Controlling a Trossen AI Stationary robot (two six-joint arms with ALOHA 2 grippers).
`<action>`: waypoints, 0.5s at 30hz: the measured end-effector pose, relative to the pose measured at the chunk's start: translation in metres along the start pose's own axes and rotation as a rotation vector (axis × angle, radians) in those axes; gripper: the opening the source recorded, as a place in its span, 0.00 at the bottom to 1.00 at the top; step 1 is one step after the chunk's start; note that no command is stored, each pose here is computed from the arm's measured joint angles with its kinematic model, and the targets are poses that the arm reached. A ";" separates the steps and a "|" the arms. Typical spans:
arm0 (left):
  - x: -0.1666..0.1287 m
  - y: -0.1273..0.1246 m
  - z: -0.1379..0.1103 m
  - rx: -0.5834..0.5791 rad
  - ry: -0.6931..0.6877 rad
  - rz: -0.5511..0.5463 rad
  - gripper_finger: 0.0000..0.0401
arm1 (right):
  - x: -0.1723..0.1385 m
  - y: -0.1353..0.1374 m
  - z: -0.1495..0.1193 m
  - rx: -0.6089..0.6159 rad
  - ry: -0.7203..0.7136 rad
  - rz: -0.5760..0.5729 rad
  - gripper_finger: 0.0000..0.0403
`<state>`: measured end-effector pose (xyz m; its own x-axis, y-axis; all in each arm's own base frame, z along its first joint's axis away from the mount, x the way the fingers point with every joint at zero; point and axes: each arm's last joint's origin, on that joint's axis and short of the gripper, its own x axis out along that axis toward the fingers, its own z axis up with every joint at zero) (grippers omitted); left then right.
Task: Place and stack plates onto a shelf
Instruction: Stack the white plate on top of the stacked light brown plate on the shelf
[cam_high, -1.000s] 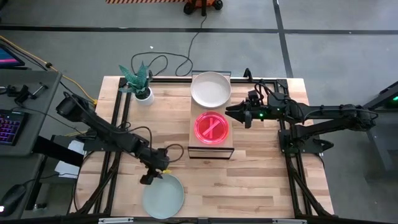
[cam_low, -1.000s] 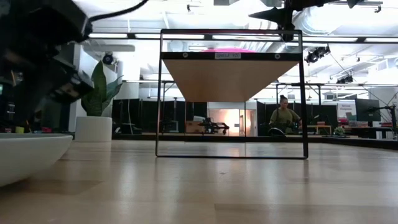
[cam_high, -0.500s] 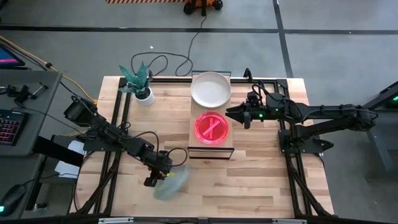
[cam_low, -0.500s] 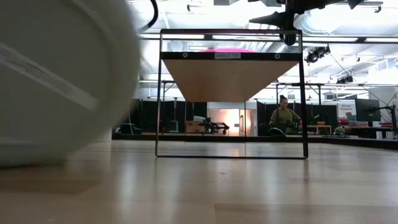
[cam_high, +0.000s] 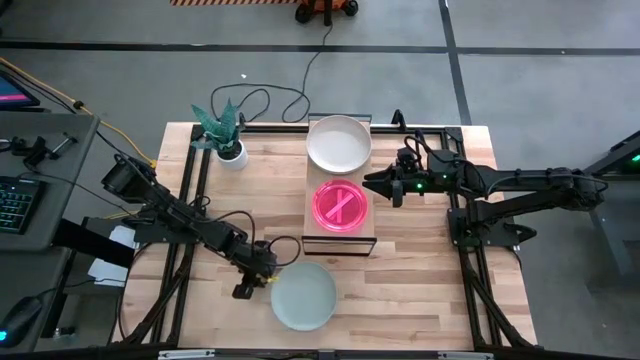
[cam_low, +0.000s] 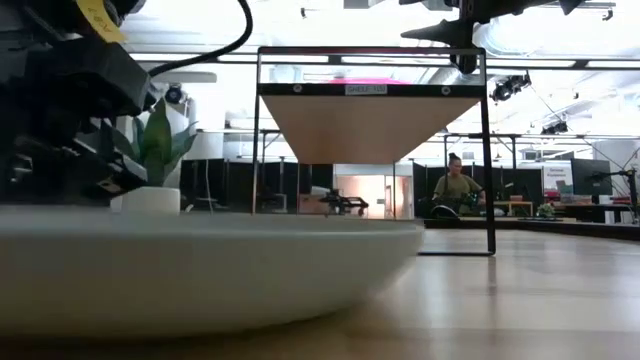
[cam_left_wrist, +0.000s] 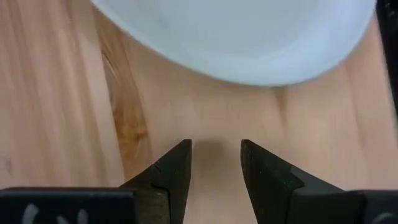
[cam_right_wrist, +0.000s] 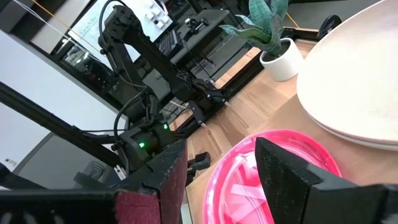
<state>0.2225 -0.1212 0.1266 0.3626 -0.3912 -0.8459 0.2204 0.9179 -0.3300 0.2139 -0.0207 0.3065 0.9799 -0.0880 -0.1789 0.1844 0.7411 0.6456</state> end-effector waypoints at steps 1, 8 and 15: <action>-0.001 0.000 0.000 -0.017 0.001 -0.013 0.32 | 0.000 0.000 0.000 0.000 0.000 0.000 0.42; -0.029 0.000 0.013 -0.161 -0.147 -0.035 0.32 | 0.000 0.000 0.000 0.000 0.000 0.000 0.42; -0.041 -0.008 0.025 -0.028 -0.298 0.001 0.18 | 0.000 -0.001 -0.001 -0.015 0.007 -0.006 0.42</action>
<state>0.2287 -0.1137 0.1745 0.6137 -0.3886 -0.6873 0.1962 0.9182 -0.3440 0.2138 -0.0207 0.3057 0.9783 -0.0882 -0.1877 0.1891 0.7507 0.6329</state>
